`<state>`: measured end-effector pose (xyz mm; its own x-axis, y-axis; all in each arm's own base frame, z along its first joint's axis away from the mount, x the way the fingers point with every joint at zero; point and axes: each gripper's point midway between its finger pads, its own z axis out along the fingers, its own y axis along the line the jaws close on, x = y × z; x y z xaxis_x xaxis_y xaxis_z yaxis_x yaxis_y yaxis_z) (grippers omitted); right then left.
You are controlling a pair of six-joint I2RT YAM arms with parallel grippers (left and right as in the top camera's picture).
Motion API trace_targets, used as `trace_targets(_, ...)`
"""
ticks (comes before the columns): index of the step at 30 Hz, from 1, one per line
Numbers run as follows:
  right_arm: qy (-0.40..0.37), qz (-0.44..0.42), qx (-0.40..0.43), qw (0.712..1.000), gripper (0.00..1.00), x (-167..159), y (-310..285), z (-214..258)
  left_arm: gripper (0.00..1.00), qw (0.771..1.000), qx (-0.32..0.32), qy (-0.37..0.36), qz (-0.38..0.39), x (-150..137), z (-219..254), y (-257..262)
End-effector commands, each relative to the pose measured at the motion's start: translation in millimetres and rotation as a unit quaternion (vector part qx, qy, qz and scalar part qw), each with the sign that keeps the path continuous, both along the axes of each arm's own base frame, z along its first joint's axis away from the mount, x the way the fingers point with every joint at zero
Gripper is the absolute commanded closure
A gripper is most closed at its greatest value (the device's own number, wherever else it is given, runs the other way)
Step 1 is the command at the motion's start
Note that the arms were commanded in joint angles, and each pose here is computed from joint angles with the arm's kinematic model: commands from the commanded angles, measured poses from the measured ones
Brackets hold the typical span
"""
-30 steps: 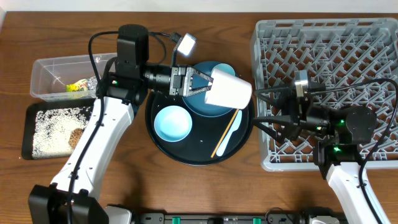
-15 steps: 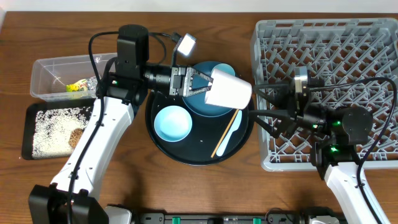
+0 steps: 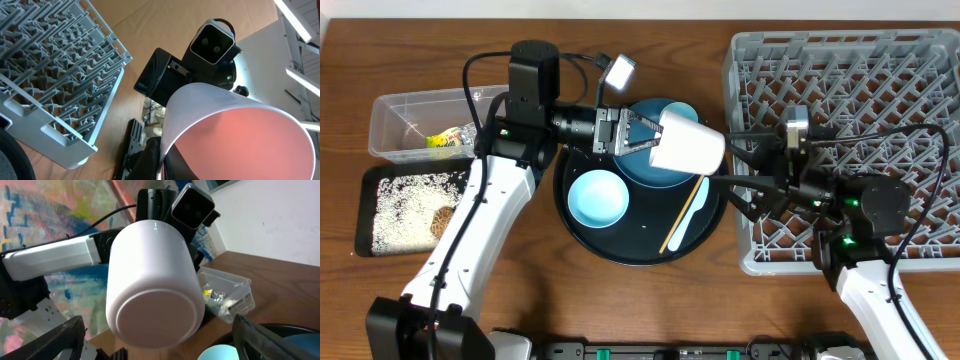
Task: Sort waste into correct bins and load items into the dishwasher rack
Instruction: 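Move the right gripper to the pink cup and grasp it, then release the cup from the left gripper and pull the right gripper away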
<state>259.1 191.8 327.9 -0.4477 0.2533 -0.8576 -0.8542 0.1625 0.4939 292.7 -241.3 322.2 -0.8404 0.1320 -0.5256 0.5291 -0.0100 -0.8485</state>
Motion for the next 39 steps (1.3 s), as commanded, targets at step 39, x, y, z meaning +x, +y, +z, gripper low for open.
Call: trace_targets(39, -0.049, 0.009, 0.026, 0.998, 0.33, 0.2, 23.9, 11.3, 0.94, 1.000, -0.001, -0.002, 0.000, -0.5, 1.3, 1.1)
